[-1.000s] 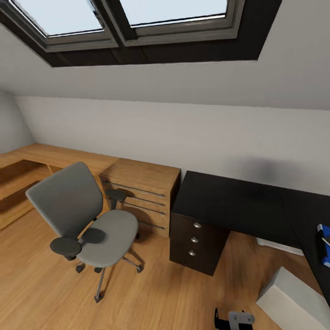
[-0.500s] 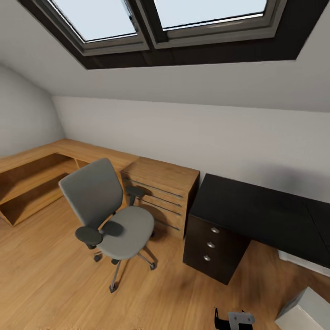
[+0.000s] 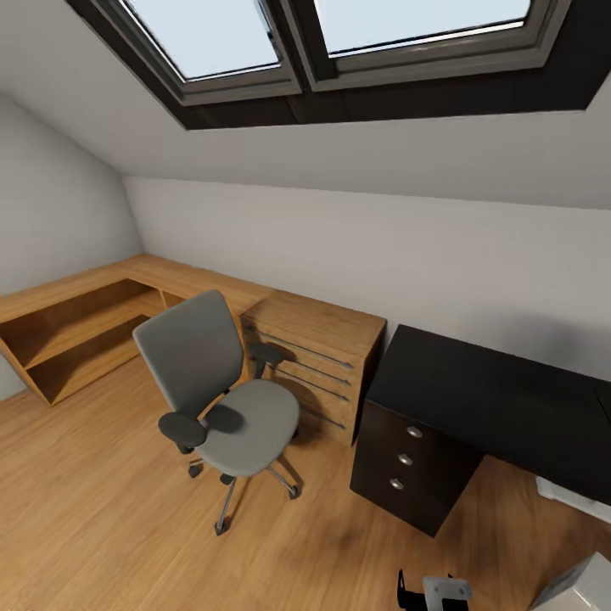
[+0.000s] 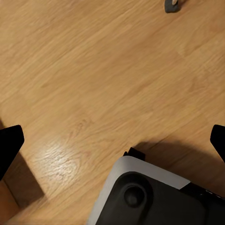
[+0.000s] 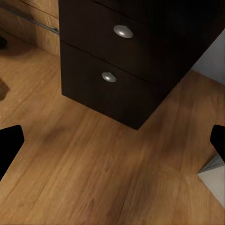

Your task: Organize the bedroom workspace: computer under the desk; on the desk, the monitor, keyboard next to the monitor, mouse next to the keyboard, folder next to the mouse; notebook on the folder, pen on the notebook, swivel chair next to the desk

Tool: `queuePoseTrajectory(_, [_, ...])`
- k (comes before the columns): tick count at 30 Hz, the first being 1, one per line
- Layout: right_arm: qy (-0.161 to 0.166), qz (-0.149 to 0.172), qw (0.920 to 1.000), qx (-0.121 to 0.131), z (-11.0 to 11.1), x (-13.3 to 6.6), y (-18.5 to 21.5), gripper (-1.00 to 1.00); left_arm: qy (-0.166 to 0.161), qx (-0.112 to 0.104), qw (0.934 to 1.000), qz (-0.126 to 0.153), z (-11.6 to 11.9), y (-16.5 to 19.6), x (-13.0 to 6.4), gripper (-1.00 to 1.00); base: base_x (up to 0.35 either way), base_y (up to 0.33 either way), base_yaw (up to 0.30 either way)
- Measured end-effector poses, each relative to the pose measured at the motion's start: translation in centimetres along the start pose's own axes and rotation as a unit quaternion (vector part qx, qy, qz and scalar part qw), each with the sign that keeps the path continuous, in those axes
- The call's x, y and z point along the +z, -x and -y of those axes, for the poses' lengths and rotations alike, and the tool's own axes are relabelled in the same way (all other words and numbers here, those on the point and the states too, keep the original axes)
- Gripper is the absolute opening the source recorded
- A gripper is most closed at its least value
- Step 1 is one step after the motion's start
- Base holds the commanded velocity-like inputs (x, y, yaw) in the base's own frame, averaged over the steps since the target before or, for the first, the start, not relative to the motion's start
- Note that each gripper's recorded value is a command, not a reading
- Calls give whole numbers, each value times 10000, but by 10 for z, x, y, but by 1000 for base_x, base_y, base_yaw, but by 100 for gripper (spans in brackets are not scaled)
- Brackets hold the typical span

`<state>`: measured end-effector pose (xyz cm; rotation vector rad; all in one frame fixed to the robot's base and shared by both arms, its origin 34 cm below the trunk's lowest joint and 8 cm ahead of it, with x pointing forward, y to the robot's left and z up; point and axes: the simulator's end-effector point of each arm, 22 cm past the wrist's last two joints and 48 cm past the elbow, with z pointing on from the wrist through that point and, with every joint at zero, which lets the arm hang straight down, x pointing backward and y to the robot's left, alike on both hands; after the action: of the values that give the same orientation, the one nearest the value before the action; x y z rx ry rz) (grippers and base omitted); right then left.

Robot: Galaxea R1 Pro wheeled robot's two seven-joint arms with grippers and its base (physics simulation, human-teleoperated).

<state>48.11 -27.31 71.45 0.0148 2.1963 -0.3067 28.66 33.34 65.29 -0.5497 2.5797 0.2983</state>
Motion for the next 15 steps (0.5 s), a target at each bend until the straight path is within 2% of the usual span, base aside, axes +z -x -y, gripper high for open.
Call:
queuePoseTrajectory(4, [-3, 5, 10000, -2, 1, 0, 0, 100, -1, 2, 10000, -1, 0, 0, 0, 100, 0, 0, 2])
queuePoseTrajectory(15, [2, 6, 10000, 5, -1, 0, 0, 100, -3, 3, 10000, 0, 0, 0, 0, 100, 0, 0, 257])
